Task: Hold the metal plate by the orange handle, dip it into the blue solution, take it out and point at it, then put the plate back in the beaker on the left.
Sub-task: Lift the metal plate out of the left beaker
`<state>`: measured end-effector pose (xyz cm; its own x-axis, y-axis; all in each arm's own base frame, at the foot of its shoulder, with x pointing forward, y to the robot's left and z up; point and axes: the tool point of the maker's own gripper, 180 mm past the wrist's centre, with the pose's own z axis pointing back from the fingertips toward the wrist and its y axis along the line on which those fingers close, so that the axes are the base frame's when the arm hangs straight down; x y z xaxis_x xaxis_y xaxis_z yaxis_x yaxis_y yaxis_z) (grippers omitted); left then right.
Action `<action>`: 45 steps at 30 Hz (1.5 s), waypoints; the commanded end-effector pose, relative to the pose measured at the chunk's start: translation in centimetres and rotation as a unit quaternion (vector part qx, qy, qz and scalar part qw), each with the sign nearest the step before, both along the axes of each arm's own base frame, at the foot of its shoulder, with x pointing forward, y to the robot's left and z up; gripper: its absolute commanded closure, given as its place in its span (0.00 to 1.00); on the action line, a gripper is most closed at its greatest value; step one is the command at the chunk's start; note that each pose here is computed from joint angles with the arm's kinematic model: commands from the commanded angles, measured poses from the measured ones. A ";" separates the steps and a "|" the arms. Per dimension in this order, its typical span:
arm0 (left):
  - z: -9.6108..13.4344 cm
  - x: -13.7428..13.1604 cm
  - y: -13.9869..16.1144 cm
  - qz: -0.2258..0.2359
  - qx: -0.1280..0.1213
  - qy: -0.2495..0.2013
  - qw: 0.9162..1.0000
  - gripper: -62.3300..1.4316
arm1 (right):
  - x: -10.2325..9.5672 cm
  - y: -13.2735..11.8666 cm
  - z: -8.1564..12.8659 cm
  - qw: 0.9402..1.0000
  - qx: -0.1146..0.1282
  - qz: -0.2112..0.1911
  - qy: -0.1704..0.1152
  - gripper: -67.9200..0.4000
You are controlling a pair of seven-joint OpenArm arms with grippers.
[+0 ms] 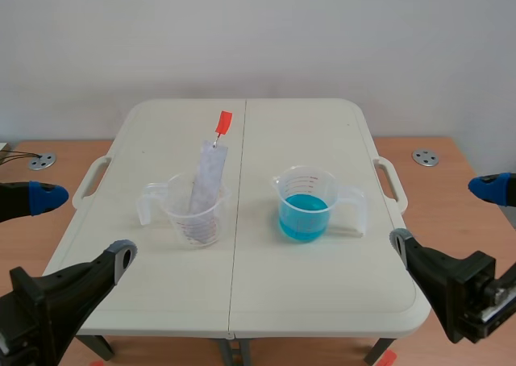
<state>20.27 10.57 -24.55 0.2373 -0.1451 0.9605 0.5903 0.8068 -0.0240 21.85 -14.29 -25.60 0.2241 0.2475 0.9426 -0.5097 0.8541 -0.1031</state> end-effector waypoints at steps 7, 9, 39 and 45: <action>0.6 0.1 -0.2 -0.002 -0.010 -0.009 1.000 0.00 | 0.4 0.2 0.8 1.000 0.010 0.000 -0.015 0.02; 0.6 0.1 -0.2 -0.002 -0.010 -0.009 1.000 0.00 | 0.4 0.2 0.8 1.000 0.010 0.000 -0.015 0.02; 0.1 0.0 -0.1 -0.002 -0.002 0.001 1.000 0.00 | 1.1 0.8 1.7 0.999 0.034 0.000 -0.030 0.02; 0.0 0.0 -0.1 -0.003 0.002 0.001 1.000 0.82 | 2.2 2.2 2.4 0.998 0.047 0.010 -0.045 0.02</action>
<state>20.16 10.64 -24.98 0.2551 -0.1604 0.9535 0.5905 0.8067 -0.0223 23.33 -12.11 -24.28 0.1706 0.1812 0.9685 -0.5318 0.8445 -0.0643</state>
